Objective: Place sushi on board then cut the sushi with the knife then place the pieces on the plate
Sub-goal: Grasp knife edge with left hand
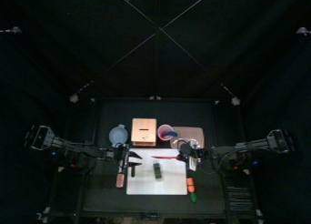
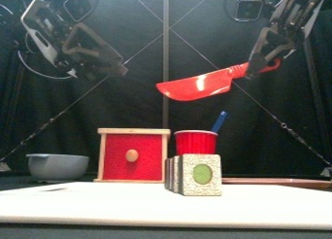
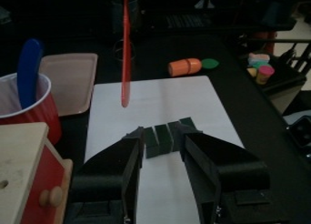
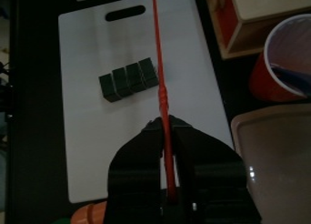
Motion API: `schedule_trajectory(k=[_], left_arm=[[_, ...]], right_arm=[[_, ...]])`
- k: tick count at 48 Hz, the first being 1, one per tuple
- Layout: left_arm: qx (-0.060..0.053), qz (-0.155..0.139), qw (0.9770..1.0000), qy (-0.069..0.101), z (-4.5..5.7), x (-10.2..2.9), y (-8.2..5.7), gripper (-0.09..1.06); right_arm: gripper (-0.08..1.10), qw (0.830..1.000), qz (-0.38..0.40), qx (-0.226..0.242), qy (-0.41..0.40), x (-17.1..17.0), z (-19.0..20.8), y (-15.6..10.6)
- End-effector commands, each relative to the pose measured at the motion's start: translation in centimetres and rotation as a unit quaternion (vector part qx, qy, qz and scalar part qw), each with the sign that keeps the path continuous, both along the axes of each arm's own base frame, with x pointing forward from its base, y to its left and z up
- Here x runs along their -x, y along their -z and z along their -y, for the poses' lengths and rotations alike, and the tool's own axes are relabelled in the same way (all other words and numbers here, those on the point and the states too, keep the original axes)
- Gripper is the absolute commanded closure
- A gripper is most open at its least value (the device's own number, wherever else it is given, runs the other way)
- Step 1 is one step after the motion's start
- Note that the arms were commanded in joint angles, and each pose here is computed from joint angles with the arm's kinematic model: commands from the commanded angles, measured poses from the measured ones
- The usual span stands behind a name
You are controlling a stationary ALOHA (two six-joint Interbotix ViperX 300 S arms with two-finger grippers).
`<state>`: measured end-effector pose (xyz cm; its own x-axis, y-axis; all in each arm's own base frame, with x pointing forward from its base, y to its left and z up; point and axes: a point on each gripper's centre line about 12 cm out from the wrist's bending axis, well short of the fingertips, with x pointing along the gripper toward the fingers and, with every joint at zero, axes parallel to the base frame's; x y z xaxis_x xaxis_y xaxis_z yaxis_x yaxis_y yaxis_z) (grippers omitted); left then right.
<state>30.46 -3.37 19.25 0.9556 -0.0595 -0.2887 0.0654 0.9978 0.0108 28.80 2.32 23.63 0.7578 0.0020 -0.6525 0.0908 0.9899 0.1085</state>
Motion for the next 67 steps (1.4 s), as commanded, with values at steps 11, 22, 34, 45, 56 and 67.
schedule_trajectory(k=[11,22,34,45,56,67], left_arm=[[-0.001,-0.018,0.9992,-0.036,-0.7,-0.8,0.6,0.24],[0.038,-0.044,0.9968,-0.054,-0.1,-1.2,1.2,0.21],[0.029,-0.069,0.9962,-0.046,0.4,-2.8,2.2,0.09],[0.01,-0.07,0.9963,-0.049,0.1,-3.6,2.3,0.11],[0.011,-0.077,0.9953,-0.057,-0.2,-3.8,2.8,0.11],[0.01,-0.085,0.9947,-0.057,-0.1,-4.4,3.4,0.16]], right_arm=[[0.61,1.0,0.0,0.007,-0.01,-3.3,-0.5,0.6],[0.61,1.0,-0.003,0.011,-0.01,-4.4,-0.4,0.7],[0.61,1.0,-0.006,0.011,-0.008,-4.7,-0.4,0.8],[0.61,1.0,-0.006,0.011,-0.01,-4.8,-0.5,0.7],[0.61,1.0,-0.008,0.012,-0.014,-4.8,-0.7,0.9],[0.61,1.0,-0.008,0.012,-0.017,-4.9,-1.0,1.0]])
